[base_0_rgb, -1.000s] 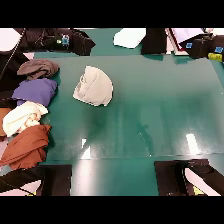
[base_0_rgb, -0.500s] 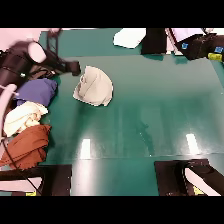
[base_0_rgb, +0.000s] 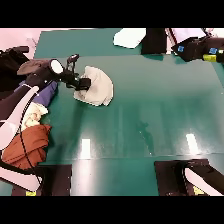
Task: Fold the shirts.
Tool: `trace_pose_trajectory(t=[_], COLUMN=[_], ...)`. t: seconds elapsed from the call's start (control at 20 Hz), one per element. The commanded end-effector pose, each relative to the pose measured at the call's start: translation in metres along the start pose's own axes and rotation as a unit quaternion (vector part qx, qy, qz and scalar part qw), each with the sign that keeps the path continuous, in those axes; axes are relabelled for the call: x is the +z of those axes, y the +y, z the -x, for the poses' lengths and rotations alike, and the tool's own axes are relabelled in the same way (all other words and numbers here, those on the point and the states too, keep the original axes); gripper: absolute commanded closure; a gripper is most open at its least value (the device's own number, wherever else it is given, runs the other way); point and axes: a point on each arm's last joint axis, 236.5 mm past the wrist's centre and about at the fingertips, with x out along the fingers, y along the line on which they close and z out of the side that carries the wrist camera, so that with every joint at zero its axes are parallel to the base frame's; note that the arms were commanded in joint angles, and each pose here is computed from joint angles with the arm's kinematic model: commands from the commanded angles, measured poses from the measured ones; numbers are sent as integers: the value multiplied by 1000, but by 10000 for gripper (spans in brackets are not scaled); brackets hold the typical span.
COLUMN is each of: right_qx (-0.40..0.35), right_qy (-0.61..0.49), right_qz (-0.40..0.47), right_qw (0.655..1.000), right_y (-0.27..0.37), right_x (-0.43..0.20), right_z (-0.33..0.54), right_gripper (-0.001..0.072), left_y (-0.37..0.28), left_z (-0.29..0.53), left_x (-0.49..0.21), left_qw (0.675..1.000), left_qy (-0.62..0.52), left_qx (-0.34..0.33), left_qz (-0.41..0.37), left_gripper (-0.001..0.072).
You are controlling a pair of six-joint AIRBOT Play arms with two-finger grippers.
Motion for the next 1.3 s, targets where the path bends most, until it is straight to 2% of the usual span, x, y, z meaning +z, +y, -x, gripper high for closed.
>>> trace_pose_trajectory(t=[0.0, 0.1, 0.2, 0.3, 0.4, 0.55, 0.75, 0.8, 0.85, 0.9, 1.0, 1.05, 1.15, 1.25], right_qx=[9, 6, 8, 10, 13, 20, 23, 23, 23, 23, 24, 24, 26, 27], right_qy=[-5, -30, -56, -74, -75, -57, -46, -47, -47, -47, -46, -45, -44, -39], right_qz=[3, 20, 36, 48, 55, 62, 65, 65, 65, 65, 65, 65, 65, 65], right_qw=[1000, 999, 998, 996, 996, 996, 997, 997, 996, 996, 997, 997, 997, 997], right_y=[5, 11, 19, 24, 27, 28, 27, 27, 27, 27, 28, 28, 29, 29], right_x=[11, 35, 60, 78, 88, 90, 91, 91, 91, 91, 91, 90, 90, 87], right_z=[0, 12, 24, 31, 32, 27, 22, 22, 22, 22, 22, 22, 22, 22], right_gripper=[469, 469, 470, 469, 469, 469, 470, 470, 470, 470, 470, 470, 470, 470], left_y=[-18, -48, -85, -120, -151, -193, -237, -249, -260, -263, -242, -211, -133, -58], left_z=[42, 126, 229, 320, 376, 367, 263, 235, 210, 193, 186, 188, 192, 183], left_x=[35, 84, 108, 104, 84, 45, -8, -22, -33, -33, -6, 16, 47, 55], left_qw=[998, 984, 957, 924, 899, 903, 924, 921, 918, 919, 924, 928, 952, 975], left_qy=[-44, -156, -263, -344, -389, -348, -214, -186, -165, -156, -183, -199, -197, -161], left_qx=[-1, -1, -7, -18, -35, -74, -113, -125, -135, -134, -93, -48, 26, 63], left_qz=[-43, -83, -125, -165, -198, -240, -295, -320, -335, -335, -324, -310, -235, -142], left_gripper=[684, 684, 684, 685, 685, 685, 682, 585, 227, 106, 106, 106, 106, 106])
